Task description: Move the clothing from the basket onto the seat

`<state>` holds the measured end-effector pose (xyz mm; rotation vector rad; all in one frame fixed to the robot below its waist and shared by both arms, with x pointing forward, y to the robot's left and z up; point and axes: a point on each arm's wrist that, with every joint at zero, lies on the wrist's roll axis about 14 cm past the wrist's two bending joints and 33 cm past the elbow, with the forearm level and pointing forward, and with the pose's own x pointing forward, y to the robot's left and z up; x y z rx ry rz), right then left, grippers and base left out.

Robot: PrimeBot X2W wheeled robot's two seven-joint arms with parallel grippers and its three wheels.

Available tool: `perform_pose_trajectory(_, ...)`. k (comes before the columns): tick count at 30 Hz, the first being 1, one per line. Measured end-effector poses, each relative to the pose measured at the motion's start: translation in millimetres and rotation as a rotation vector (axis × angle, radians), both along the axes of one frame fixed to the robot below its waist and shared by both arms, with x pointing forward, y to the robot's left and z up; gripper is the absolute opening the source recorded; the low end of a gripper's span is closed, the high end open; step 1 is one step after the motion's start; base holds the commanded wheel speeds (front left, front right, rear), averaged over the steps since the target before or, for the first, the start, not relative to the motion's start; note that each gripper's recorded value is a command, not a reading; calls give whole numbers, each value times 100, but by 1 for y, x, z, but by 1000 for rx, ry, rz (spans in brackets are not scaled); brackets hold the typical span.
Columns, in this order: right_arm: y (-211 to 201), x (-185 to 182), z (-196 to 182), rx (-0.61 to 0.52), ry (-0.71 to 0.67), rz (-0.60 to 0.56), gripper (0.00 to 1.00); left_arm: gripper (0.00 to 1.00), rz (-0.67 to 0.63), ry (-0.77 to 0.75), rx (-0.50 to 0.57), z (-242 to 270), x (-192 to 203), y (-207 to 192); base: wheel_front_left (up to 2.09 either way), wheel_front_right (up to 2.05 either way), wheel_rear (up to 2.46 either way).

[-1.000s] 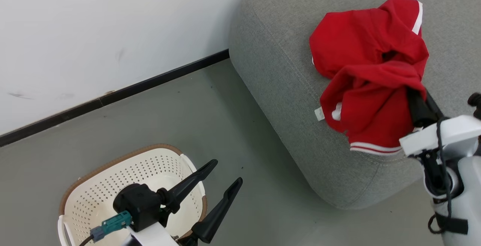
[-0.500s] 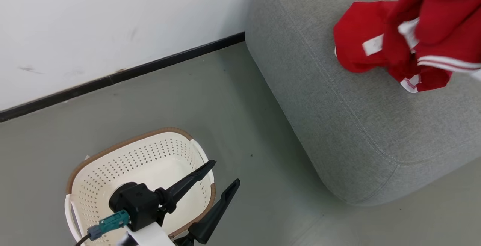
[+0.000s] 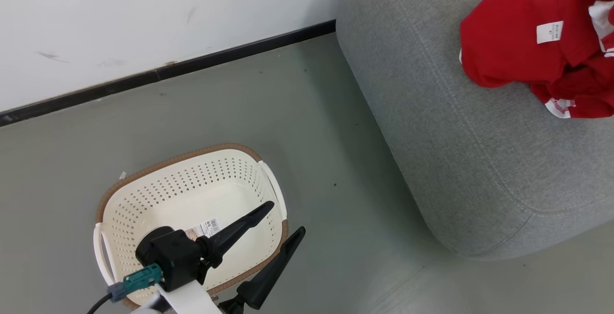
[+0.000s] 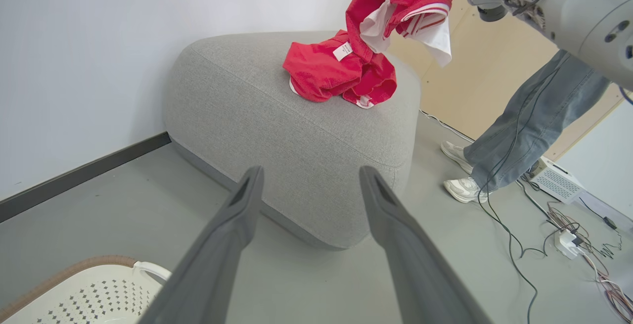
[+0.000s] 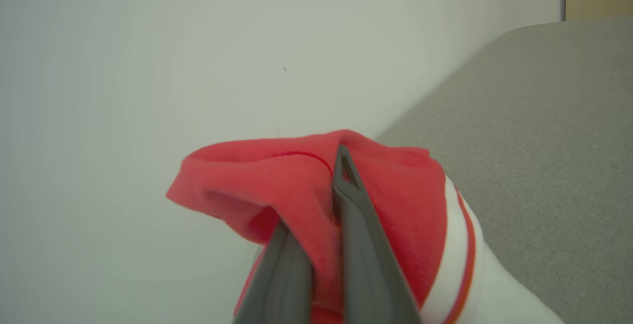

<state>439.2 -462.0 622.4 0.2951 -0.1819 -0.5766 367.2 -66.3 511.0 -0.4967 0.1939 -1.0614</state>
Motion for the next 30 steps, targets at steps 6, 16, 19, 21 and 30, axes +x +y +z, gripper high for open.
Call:
perform_pose_trajectory(6,-1,14,-3,4,13,-8,0,100,2,21,20,-10,2,6,0,0,0)
perform_pose_trajectory(16,-1,34,-1,-13,36,-13,0,100,-5,33,22,-17,8,9,0,0,0)
perform_pose_trajectory(19,-4,40,8,-34,21,-29,0,100,2,45,33,-23,10,13,0,0,0)
perform_pose_trajectory(21,-5,44,16,-46,3,-38,0,100,6,51,37,-26,11,15,0,0,0)
perform_pose_trajectory(30,0,60,-20,17,49,-50,0,100,29,83,46,-38,19,24,0,0,0)
